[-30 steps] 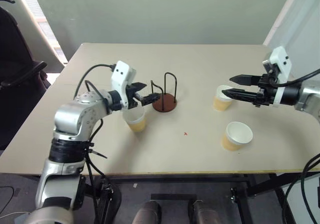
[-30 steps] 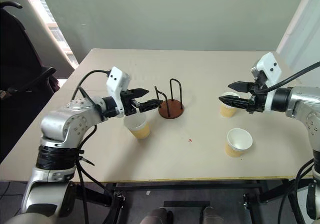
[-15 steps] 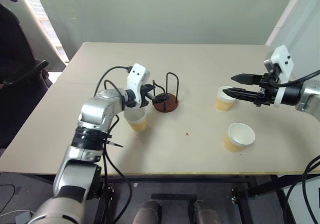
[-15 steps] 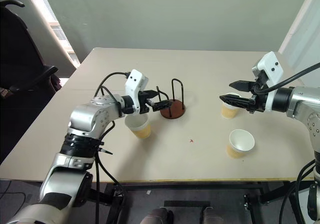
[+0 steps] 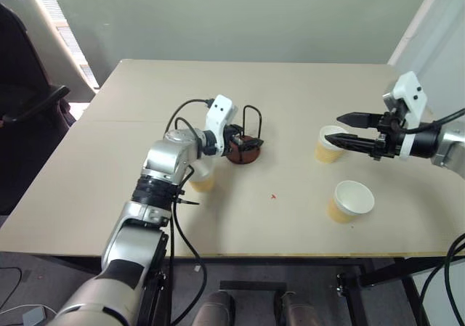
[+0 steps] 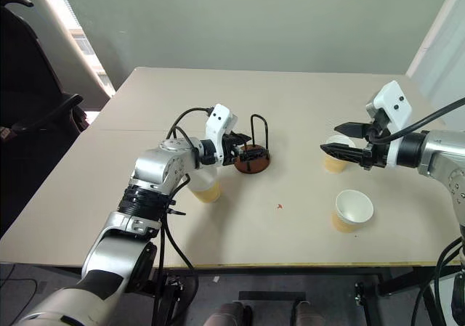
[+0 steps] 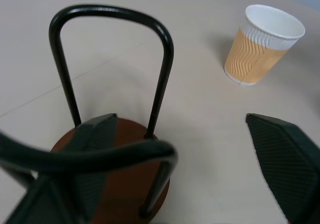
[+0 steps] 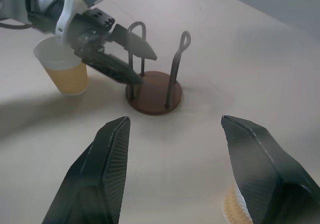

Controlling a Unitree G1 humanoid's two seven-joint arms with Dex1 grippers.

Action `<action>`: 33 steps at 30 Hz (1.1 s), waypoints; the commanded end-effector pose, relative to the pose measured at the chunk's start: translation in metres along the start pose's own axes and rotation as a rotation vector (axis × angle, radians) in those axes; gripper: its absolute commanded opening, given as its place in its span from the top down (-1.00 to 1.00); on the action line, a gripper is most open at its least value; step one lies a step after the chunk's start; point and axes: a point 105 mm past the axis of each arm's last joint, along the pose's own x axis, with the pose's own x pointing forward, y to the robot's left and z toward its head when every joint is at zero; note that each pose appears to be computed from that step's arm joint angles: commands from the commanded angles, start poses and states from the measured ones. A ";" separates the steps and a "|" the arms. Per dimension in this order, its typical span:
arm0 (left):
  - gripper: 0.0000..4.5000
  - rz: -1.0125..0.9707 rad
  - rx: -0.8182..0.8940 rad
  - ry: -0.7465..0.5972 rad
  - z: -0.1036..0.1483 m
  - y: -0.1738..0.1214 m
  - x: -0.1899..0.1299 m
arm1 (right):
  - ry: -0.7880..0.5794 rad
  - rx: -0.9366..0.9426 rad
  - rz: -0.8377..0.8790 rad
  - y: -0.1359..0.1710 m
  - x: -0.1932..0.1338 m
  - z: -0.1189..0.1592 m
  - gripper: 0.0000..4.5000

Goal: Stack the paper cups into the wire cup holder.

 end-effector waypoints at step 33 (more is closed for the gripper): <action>0.99 -0.688 0.322 0.055 -0.023 -0.100 -0.013 | 0.100 -0.094 0.142 0.036 -0.037 0.016 -0.34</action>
